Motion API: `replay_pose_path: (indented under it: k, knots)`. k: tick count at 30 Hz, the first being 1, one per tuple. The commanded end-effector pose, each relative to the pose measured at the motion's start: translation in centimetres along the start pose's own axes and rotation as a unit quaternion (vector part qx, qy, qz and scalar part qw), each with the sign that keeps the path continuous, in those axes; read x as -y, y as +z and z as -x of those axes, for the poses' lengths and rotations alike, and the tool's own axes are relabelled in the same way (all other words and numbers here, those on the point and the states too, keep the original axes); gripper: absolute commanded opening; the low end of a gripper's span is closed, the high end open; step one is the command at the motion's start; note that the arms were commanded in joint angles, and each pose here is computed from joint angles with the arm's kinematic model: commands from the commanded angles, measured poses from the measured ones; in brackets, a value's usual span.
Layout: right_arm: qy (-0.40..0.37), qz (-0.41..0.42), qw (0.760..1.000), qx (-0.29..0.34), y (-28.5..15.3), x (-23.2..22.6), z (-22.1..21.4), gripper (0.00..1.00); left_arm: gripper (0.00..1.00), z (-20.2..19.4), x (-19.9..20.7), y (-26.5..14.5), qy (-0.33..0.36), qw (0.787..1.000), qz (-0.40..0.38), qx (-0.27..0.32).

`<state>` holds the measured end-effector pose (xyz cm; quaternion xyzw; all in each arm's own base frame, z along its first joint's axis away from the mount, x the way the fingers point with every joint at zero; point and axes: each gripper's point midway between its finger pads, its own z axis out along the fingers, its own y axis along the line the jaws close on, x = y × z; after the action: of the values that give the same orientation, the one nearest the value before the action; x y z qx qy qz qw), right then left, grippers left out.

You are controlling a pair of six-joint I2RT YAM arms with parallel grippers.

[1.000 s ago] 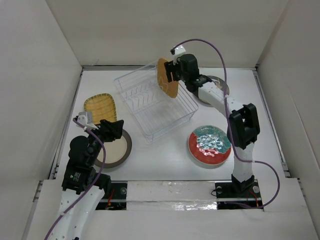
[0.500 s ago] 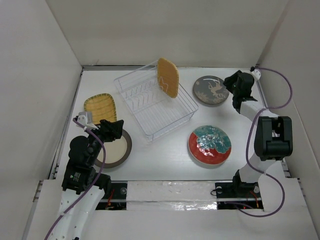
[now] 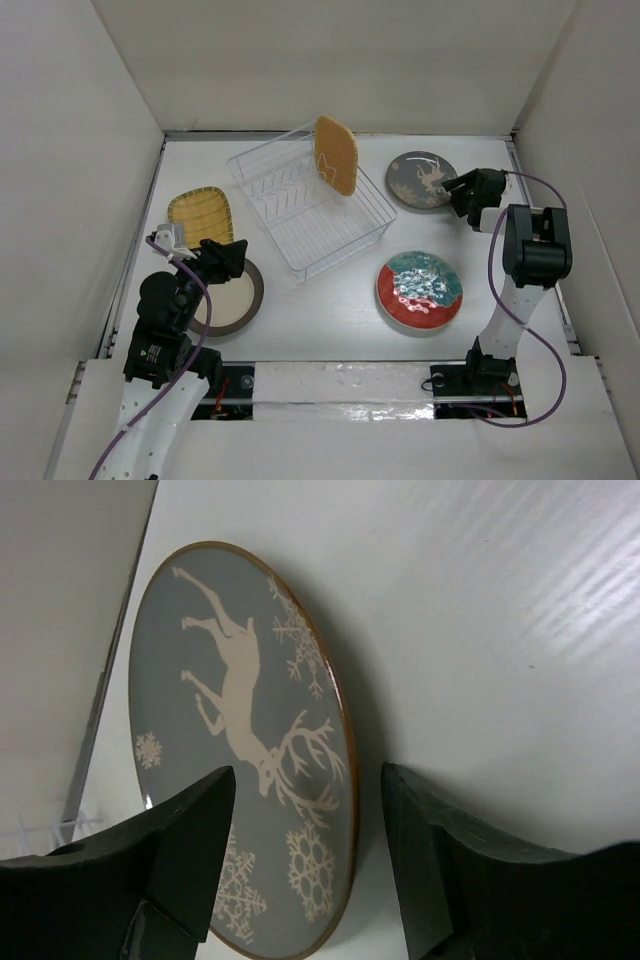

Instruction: Load the plates into the dish rack

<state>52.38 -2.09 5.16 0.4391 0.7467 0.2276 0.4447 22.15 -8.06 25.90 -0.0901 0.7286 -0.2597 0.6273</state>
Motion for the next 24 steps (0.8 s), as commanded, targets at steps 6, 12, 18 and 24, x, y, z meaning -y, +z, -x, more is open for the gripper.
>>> replay_pose_path:
  k: [6, 12, 18, 24]
  knots:
    - [0.082, 0.057, 0.994, -0.054, 2.3, -1.6, -0.5, 0.45, 0.67, 0.8, 0.4, 0.3, 0.005, 1.000, -0.008, 0.017]
    - [0.092, 0.056, 0.994, -0.010, 1.1, -0.9, 1.3, 0.00, 0.67, 0.8, 0.3, 0.4, 0.004, 1.000, -0.005, 0.018]
    - [0.103, 0.137, 0.982, 0.080, -4.6, -5.9, 5.8, 0.00, 0.67, 0.8, 0.3, 0.4, 0.003, 1.000, -0.005, 0.018]
    - [0.043, 0.211, 0.952, 0.216, -14.7, -14.1, 10.8, 0.00, 0.67, 1.0, 0.4, 0.2, 0.002, 1.000, -0.007, 0.021]
